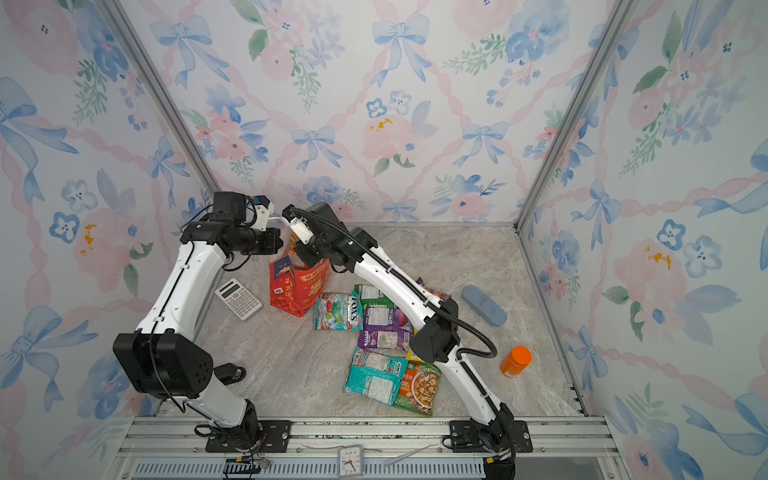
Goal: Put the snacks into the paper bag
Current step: 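Lower the orange packet into the bag and open the right gripper, then withdraw the right gripper from the bag toward the snack pile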
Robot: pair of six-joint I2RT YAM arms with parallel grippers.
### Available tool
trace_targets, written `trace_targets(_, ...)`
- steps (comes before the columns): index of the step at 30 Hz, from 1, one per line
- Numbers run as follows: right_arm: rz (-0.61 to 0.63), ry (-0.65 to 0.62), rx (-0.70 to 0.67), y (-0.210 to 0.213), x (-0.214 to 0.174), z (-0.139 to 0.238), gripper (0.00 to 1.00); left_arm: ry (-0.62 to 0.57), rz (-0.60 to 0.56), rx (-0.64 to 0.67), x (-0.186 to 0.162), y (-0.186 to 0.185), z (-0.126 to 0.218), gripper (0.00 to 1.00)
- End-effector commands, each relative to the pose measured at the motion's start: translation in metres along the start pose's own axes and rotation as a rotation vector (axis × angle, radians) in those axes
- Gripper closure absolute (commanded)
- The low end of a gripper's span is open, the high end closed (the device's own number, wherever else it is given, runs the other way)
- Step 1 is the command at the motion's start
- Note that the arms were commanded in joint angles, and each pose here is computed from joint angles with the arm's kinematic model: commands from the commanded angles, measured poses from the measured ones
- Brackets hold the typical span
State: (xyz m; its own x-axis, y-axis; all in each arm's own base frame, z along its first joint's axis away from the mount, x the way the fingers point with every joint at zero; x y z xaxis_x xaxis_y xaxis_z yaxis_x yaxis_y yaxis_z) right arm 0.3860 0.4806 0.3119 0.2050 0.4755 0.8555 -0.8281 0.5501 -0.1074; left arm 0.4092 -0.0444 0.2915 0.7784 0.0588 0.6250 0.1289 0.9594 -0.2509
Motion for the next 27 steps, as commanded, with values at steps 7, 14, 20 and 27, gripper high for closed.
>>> trace_targets(7, 0.004, -0.194, -0.081, -0.011, 0.061, 0.052, 0.41, 0.031, 0.006, -0.007, -0.008, 0.002, -0.005, 1.00)
trace_targets(14, -0.045, -0.242, -0.147, -0.023, 0.079, 0.108, 0.19, 0.027, 0.011, 0.011, -0.008, 0.005, -0.004, 1.00)
trace_targets(20, -0.095, -0.244, -0.182, -0.031, 0.072, 0.154, 0.04, 0.028, 0.019, 0.024, -0.009, 0.008, -0.006, 1.00)
trace_targets(27, -0.192, -0.218, -0.203, -0.038, 0.015, 0.196, 0.01, 0.025, 0.035, 0.063, -0.010, 0.017, -0.006, 1.00)
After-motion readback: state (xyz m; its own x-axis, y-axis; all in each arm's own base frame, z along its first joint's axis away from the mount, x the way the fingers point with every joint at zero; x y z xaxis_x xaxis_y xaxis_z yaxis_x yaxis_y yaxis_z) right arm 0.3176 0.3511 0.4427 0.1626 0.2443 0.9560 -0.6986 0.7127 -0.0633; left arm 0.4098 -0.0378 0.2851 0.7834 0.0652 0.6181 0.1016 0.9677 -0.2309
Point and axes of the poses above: each gripper's point midway between its finger pads, its own z axis back along the fingers, its own y axis along the line the jaws close on, x = y × z, the point moved 3 cm from there along z, back along the fingers, and after that the axes turned 3 degrees about z, right-handed, at the moved point
